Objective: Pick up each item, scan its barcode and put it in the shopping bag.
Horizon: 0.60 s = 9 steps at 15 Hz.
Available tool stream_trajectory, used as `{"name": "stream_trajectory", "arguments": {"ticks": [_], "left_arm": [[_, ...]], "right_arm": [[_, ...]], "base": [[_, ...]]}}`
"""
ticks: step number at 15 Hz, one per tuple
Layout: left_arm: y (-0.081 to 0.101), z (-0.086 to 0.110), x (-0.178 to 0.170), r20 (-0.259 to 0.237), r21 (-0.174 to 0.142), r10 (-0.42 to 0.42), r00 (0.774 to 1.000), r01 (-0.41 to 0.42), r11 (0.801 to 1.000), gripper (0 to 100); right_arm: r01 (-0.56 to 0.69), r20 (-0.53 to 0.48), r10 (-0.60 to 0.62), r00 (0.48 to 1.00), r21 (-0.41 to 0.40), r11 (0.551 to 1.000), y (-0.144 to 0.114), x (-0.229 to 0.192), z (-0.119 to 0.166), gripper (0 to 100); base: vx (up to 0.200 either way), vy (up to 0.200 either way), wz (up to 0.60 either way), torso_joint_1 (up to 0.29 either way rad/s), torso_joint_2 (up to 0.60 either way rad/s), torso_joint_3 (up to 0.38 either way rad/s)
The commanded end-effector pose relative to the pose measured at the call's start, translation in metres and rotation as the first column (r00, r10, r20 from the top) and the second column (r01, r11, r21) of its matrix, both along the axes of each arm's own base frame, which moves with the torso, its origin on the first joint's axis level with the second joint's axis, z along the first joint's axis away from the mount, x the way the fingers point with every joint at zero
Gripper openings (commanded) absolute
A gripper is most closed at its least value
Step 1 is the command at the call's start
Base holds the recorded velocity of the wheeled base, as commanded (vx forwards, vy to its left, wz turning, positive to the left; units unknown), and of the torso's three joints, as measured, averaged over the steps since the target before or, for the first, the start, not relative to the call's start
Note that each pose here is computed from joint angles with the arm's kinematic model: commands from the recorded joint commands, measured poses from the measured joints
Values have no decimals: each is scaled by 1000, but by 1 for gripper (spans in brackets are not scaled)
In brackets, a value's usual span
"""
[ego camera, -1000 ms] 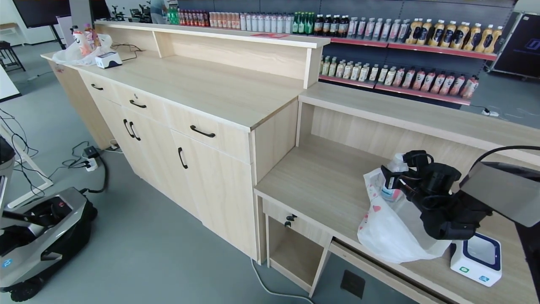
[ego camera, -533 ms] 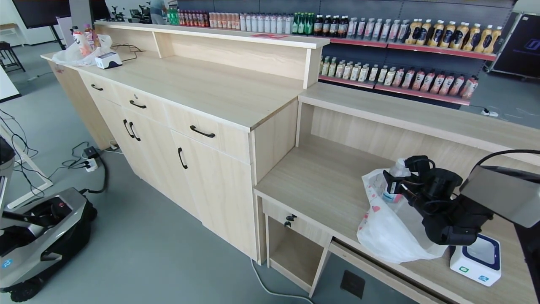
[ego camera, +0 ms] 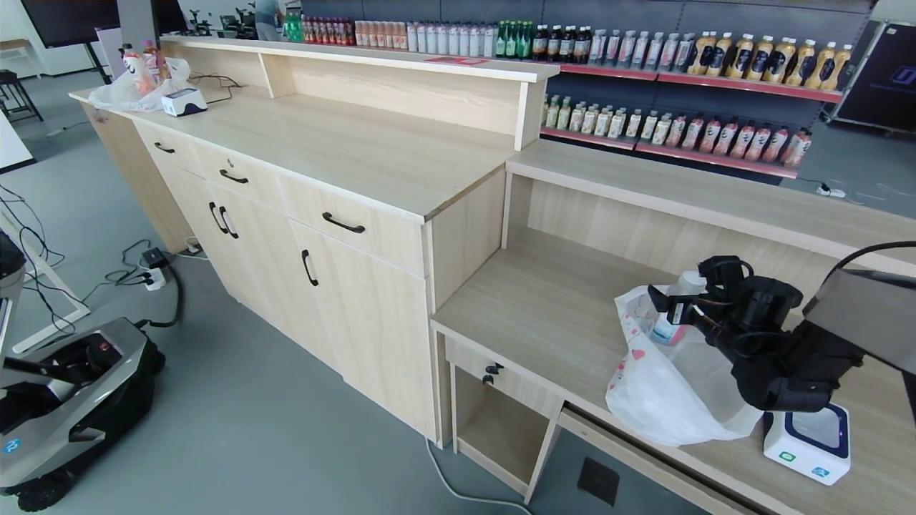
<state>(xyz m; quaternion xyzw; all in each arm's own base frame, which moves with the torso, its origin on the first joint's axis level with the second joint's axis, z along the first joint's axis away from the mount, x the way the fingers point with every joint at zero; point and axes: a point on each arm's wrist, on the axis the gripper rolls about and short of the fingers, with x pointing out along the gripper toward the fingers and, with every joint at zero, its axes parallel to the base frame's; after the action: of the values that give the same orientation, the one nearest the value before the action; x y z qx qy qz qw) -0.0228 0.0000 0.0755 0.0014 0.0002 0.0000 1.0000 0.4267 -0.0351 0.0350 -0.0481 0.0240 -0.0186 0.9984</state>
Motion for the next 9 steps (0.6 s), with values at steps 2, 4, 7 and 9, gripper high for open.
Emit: {"name": "stream_trajectory", "arguments": {"ticks": [2,4,7,9], "left_arm": [[0,0,0,0,0,0,1000,0,1000,100],[0,0,0,0,-1,0,1000,0,1000,100],[0,0,0,0,0,0,1000,0,1000,100],[0,0,0,0,-1,0,1000,0,1000,100]], "right_arm": [[19,49,-19,999,0,1000,-2,-60,98,100],[62,55,-61,997,-10,998,-8,-121,139,100],[262,80,-253,964,-140,955,-42,-203,156,100],[445,52,-443,895,-176,878,-77,-226,164,100]], "base": [[0,0,0,0,0,0],[0,0,0,0,0,0],[0,0,-200,-1,1,1],[0,0,-600,0,2,7]]}}
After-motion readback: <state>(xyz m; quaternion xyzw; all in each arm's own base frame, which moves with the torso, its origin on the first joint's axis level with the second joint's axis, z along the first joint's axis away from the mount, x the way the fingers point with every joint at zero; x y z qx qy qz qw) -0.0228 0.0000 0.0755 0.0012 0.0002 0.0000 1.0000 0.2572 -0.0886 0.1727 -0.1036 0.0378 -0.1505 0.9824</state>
